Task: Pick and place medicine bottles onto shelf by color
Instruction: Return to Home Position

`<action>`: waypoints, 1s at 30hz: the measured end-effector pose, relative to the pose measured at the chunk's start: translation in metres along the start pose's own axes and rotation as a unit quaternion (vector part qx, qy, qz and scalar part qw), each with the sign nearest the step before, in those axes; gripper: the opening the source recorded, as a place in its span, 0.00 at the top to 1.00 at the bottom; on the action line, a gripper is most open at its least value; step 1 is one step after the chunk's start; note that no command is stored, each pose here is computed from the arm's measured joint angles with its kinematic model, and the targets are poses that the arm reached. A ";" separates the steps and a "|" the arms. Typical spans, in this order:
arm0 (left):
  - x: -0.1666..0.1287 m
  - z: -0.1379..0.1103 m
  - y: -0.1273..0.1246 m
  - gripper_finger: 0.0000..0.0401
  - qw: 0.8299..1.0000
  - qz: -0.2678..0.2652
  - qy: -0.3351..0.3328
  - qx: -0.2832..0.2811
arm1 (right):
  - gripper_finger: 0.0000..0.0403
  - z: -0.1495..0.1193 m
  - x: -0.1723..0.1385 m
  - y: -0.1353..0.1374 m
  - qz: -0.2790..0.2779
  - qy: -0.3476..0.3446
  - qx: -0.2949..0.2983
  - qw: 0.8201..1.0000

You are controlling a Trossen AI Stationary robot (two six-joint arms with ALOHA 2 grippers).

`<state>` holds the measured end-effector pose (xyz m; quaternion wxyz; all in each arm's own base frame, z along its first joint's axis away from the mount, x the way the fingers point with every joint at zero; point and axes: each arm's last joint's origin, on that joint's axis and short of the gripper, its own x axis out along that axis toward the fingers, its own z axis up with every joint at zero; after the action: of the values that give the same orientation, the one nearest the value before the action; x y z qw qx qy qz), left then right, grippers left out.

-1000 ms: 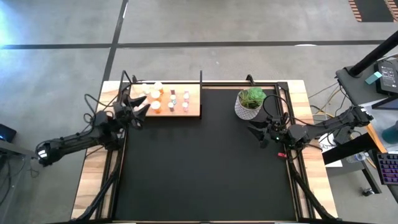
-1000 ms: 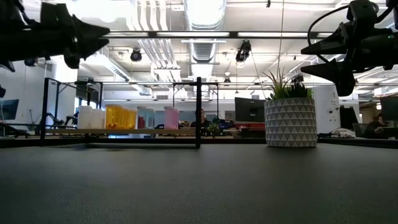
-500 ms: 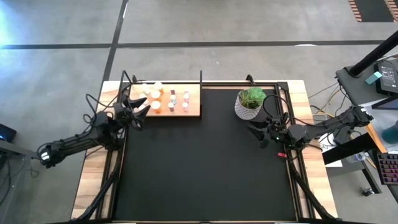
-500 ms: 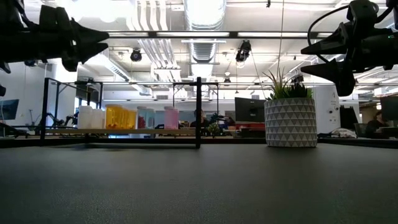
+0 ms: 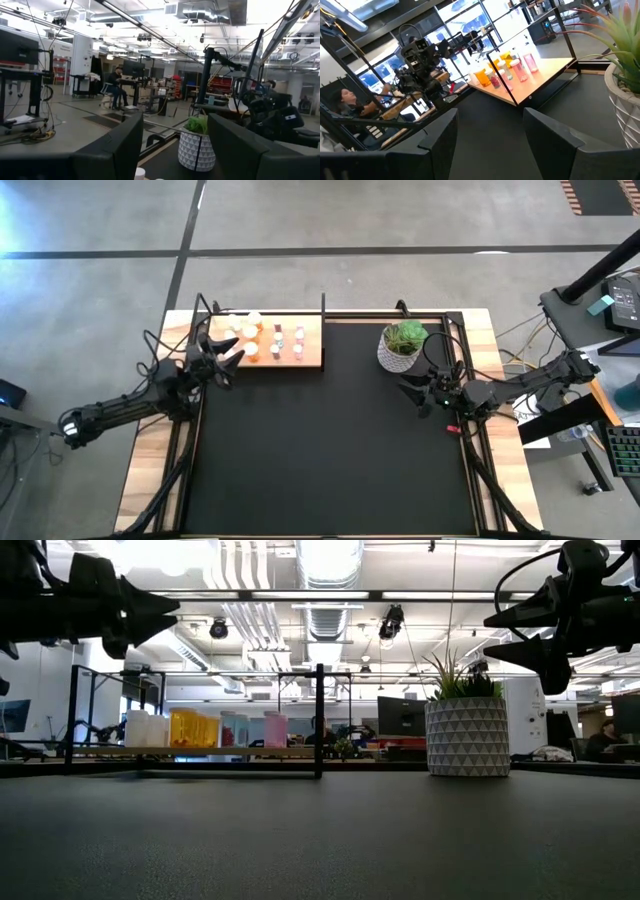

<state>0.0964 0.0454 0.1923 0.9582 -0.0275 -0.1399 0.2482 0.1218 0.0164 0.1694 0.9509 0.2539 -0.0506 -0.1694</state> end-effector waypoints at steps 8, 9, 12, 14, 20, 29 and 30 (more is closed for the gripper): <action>0.001 -0.003 0.000 0.49 1.000 0.001 0.012 0.001 | 0.47 0.000 0.000 0.000 0.000 0.000 0.000 1.000; 0.002 -0.003 0.000 0.49 1.000 0.001 0.013 0.001 | 0.47 0.000 0.000 0.000 0.000 0.000 0.000 1.000; 0.002 -0.004 0.000 0.49 1.000 0.002 0.017 0.002 | 0.47 0.000 0.000 0.000 0.000 0.000 0.000 1.000; 0.002 -0.004 0.000 0.49 1.000 0.002 0.019 0.002 | 0.47 0.000 0.000 0.000 0.000 0.000 0.000 1.000; 0.003 -0.006 0.000 0.49 1.000 0.002 0.025 0.003 | 0.47 0.000 0.000 0.000 0.000 0.000 0.000 1.000; 0.003 -0.006 0.000 0.49 1.000 0.003 0.028 0.003 | 0.47 0.000 0.000 0.000 0.000 0.000 0.000 1.000; 0.003 -0.006 0.000 0.49 1.000 0.002 0.027 0.003 | 0.47 0.000 0.000 0.000 0.000 0.000 0.000 1.000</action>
<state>0.1008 0.0472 0.1870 0.9611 -0.0318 -0.1128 0.2501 0.1218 0.0164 0.1693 0.9509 0.2539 -0.0505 -0.1694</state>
